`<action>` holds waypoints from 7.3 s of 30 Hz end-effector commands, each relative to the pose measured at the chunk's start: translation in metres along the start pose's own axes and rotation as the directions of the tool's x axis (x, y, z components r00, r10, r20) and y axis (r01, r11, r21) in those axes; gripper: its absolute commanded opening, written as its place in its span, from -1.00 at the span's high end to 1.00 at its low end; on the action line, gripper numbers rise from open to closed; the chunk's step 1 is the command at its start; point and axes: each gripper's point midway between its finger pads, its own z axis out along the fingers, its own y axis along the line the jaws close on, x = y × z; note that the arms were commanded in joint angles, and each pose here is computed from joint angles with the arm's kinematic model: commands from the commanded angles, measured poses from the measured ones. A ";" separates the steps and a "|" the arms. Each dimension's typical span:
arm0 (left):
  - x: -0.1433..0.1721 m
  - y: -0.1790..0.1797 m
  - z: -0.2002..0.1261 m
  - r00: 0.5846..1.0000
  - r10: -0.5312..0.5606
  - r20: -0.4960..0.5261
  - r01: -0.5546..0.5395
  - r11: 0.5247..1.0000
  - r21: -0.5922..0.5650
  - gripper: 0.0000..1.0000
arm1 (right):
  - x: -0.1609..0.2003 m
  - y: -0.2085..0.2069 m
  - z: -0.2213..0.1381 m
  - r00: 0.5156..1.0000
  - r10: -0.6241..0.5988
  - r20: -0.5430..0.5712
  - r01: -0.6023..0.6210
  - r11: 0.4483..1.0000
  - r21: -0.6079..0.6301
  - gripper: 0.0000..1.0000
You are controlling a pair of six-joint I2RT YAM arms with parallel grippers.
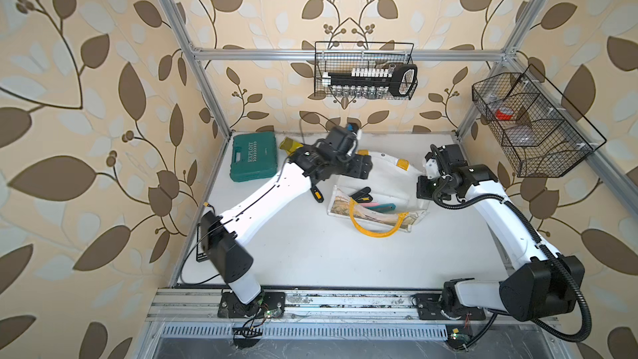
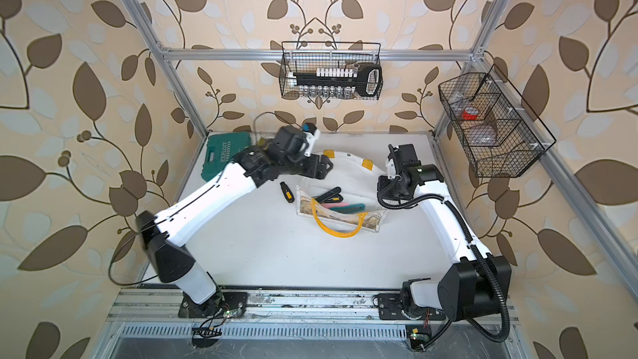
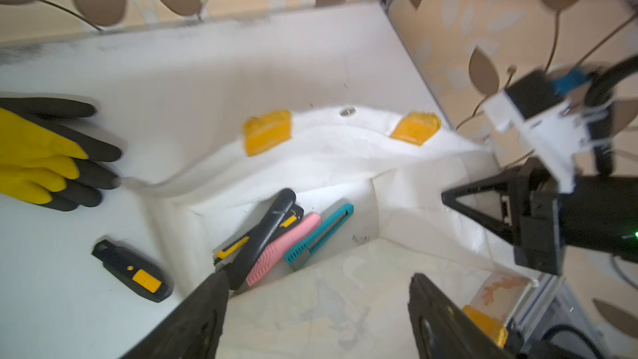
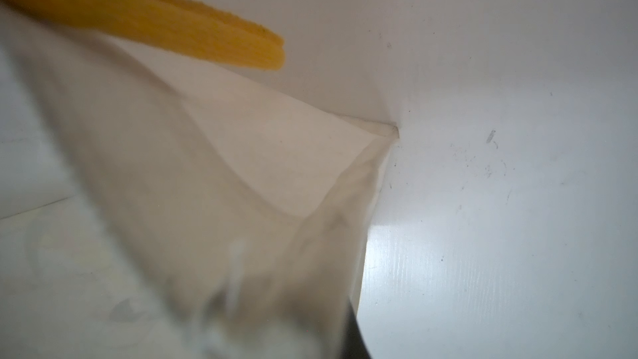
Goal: Place the art knife into the pouch
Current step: Place the utility knife in the pouch, then pick up the utility knife at the center of the board, then move the pouch at the center of the board, then place the utility knife in the pouch, then close the pouch at the center of the board.
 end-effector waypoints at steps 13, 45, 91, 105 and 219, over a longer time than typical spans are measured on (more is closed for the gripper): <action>0.070 0.182 0.001 0.935 -0.355 0.017 0.336 0.867 -0.368 -0.78 | 0.002 0.002 0.000 1.000 -0.004 0.001 0.004 1.000 -0.011 1.00; 0.168 0.226 0.128 0.911 -0.360 -0.201 0.141 0.731 -0.668 -0.68 | 0.006 0.003 0.012 0.999 -0.025 -0.020 0.025 1.000 -0.010 1.00; 0.052 0.141 -0.003 0.987 -0.163 0.003 0.145 0.873 -0.466 0.35 | 0.005 0.006 -0.002 1.000 -0.020 0.010 0.020 1.000 -0.023 1.00; -0.011 -0.033 -0.032 0.993 -0.080 0.083 0.071 0.992 0.100 0.33 | 0.001 0.026 0.003 1.000 -0.026 0.010 0.026 0.997 -0.070 1.00; 0.113 0.006 -0.057 0.992 -0.078 -0.094 0.074 0.996 -0.047 -0.89 | -0.055 0.074 -0.052 0.964 -0.182 0.191 0.194 0.980 -0.047 -0.41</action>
